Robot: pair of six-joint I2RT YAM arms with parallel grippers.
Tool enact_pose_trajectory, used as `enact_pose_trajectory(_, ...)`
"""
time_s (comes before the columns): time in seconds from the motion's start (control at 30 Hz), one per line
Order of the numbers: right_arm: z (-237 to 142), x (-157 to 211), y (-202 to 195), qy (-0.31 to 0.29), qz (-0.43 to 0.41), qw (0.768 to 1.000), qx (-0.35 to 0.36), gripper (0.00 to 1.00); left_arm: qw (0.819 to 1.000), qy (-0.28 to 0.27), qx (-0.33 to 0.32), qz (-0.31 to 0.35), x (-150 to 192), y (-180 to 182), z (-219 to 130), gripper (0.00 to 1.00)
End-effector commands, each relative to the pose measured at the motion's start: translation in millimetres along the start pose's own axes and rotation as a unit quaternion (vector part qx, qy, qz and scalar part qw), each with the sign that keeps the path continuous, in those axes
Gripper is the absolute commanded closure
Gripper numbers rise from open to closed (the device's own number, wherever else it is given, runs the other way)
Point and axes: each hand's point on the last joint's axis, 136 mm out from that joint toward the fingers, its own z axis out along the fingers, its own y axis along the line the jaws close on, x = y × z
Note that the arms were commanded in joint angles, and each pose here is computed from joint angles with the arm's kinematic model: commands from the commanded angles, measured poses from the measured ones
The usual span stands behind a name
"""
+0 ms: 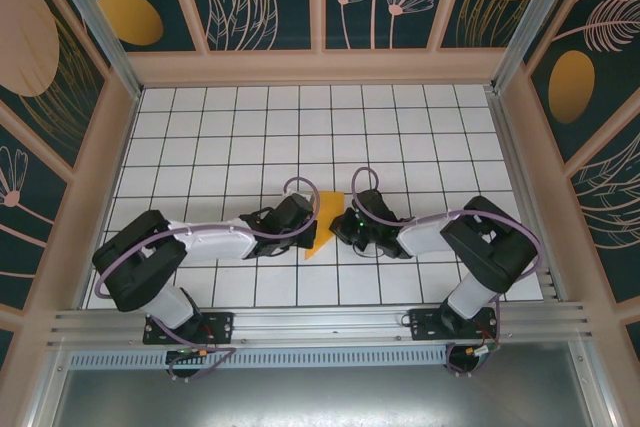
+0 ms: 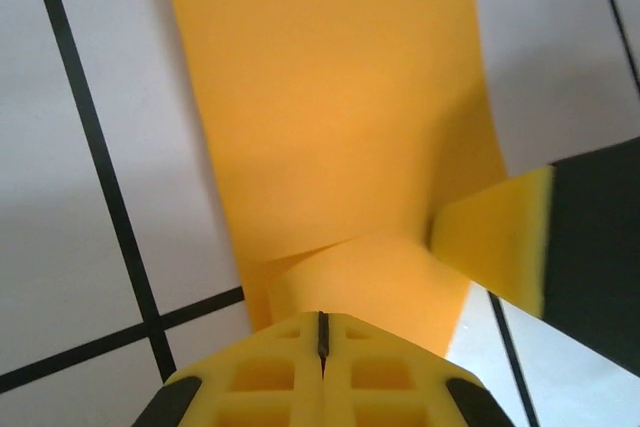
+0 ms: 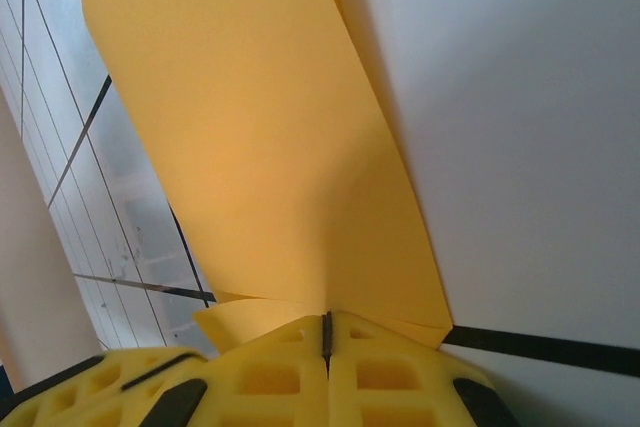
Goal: Fold a paper plane with a square sheet of paper (pick it up from the middle)
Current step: Third fold the triangle at the center of the table, then fourth fold the wing at the center of the table.
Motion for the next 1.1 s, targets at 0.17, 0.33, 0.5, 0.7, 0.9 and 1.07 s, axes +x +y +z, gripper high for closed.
enact_pose_trajectory(0.17, -7, 8, -21, 0.003, 0.006, 0.999, 0.034, 0.94, 0.999, -0.002, -0.054, -0.005, 0, 18, 23, 1.00)
enact_pose_trajectory(0.33, -29, -8, -1, -0.040, -0.037, 0.998, 0.032, 0.90, 0.997, 0.012, -0.078, 0.003, 17, 36, 21, 1.00)
enact_pose_trajectory(0.5, -51, -18, -1, -0.061, -0.048, 0.997, 0.022, 0.76, 0.998, 0.012, -0.056, 0.016, 19, 31, 14, 1.00)
enact_pose_trajectory(0.7, -54, -10, -8, -0.039, -0.039, 0.999, -0.001, 0.68, 1.000, 0.003, -0.023, 0.013, 10, 15, 10, 1.00)
enact_pose_trajectory(0.9, -48, 0, -4, -0.011, -0.038, 0.999, -0.027, 0.60, 1.000, 0.007, -0.001, 0.012, 10, 7, 10, 1.00)
enact_pose_trajectory(1.07, -40, 1, 2, 0.003, -0.038, 0.999, -0.039, 0.59, 1.000, 0.000, 0.009, 0.000, 5, 6, 6, 1.00)
